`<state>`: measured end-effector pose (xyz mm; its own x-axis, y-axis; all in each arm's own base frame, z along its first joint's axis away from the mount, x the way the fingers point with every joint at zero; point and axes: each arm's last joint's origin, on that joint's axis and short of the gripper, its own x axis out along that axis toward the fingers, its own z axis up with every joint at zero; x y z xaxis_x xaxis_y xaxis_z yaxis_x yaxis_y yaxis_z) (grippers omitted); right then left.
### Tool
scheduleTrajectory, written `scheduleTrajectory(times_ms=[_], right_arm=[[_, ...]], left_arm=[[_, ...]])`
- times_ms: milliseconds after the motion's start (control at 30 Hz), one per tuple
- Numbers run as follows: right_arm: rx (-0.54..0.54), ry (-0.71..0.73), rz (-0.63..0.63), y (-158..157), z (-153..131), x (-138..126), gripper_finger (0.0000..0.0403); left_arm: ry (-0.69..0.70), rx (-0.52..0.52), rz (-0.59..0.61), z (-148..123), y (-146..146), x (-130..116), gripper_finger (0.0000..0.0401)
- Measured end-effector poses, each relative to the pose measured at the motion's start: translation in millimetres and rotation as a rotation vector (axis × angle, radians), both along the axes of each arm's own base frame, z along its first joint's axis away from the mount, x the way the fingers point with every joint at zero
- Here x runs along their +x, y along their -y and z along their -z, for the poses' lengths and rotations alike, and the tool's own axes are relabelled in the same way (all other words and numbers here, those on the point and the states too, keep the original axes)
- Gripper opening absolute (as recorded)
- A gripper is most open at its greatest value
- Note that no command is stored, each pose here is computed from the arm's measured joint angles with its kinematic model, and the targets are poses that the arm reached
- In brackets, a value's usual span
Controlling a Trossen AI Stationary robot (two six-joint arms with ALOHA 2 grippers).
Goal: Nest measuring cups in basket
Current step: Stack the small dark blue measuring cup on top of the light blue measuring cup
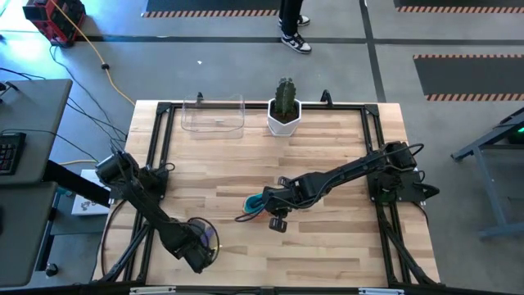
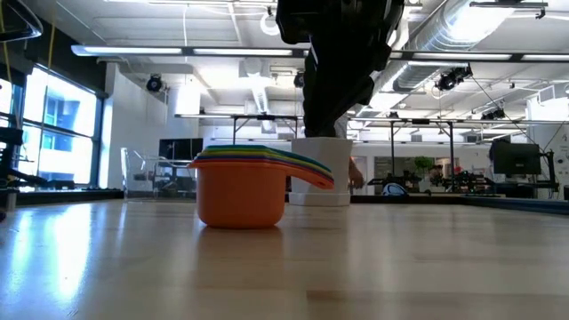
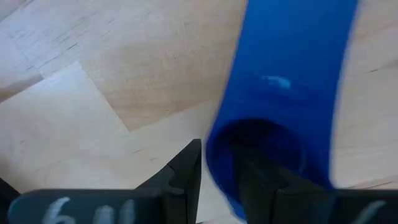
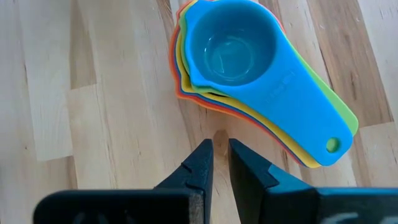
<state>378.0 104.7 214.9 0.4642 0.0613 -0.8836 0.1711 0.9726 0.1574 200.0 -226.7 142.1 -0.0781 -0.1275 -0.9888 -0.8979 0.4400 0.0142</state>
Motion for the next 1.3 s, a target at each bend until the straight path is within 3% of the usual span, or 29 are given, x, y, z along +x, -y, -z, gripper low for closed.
scheduleTrajectory(times_ms=[133, 367, 667, 833, 1100, 1300], right_arm=[[0.000, 0.000, 0.000, 0.0, 0.0, 0.0, 0.0041], [0.000, 0.000, 0.000, 0.1, 0.0, 0.1, 0.0041], [-0.004, 0.003, 0.006, 0.6, -1.6, -0.7, 0.0041], [0.016, 0.053, 0.047, 3.8, -21.8, -7.4, 0.0041], [-0.042, 0.172, 0.181, 19.5, -57.0, -19.9, 0.0041], [-0.042, 0.214, 0.237, 34.8, -70.3, -23.1, 0.0041]], left_arm=[[-0.001, 0.002, 0.000, 0.7, -0.3, 0.6, 0.0071], [0.015, -0.011, 0.052, -1.8, 0.3, 1.4, 0.0009], [0.055, -0.005, 0.086, -8.1, -4.2, 7.0, 0.0005], [0.173, 0.028, 0.090, -25.7, -16.9, 19.3, 0.0003], [0.286, 0.086, 0.128, -44.3, -55.5, 43.7, 0.0004], [0.368, 0.122, 0.226, -60.7, -86.4, 68.0, 0.0004]])
